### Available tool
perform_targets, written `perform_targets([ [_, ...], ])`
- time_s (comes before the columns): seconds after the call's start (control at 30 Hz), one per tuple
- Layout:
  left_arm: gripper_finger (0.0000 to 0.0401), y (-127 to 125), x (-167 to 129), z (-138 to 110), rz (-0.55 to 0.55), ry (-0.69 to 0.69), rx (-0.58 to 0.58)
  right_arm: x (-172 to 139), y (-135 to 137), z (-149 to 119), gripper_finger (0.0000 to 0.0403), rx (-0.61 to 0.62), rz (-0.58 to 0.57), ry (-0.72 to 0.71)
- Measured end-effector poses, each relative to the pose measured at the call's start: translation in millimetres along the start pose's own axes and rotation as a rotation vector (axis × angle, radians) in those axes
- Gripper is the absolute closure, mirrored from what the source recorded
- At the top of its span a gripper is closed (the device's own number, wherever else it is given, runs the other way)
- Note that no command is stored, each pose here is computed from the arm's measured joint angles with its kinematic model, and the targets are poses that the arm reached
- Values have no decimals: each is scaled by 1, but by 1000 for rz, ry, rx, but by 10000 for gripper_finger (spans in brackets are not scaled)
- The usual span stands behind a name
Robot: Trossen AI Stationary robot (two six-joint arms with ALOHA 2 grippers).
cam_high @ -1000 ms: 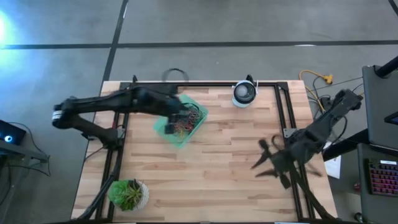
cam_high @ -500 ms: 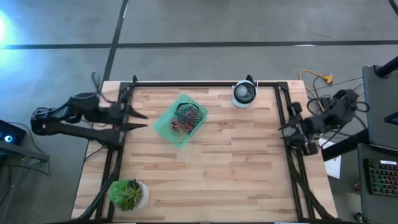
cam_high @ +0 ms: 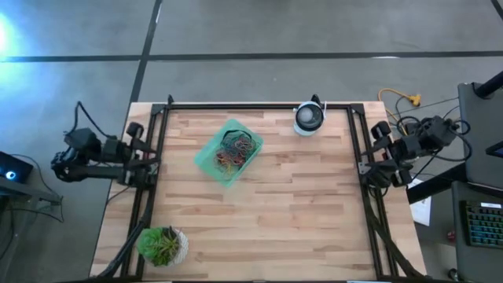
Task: Pick and place rubber bands into bin
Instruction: Return to Home Position
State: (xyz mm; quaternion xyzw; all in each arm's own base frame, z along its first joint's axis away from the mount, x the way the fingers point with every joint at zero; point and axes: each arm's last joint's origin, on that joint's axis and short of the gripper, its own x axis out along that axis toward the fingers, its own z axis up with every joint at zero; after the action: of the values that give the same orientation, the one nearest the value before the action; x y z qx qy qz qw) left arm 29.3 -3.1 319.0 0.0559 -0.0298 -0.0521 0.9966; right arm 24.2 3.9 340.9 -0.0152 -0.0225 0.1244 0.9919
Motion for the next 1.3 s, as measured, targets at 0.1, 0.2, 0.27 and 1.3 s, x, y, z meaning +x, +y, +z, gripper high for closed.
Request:
perform_targets([
  [0.1,302,-2,-9,-15,2,-20,28,-3,-1,-7,271,5,0,-3],
  [0.2,302,-3,-3,-24,-2,47,45,-4,-1,-15,271,1,-2,0],
  [0.27,302,-2,0,-20,4,26,51,-5,-2,-21,271,2,-8,1],
  [1.3,302,-8,57,-122,104,-139,215,16,14,-65,271,-62,59,-57],
])
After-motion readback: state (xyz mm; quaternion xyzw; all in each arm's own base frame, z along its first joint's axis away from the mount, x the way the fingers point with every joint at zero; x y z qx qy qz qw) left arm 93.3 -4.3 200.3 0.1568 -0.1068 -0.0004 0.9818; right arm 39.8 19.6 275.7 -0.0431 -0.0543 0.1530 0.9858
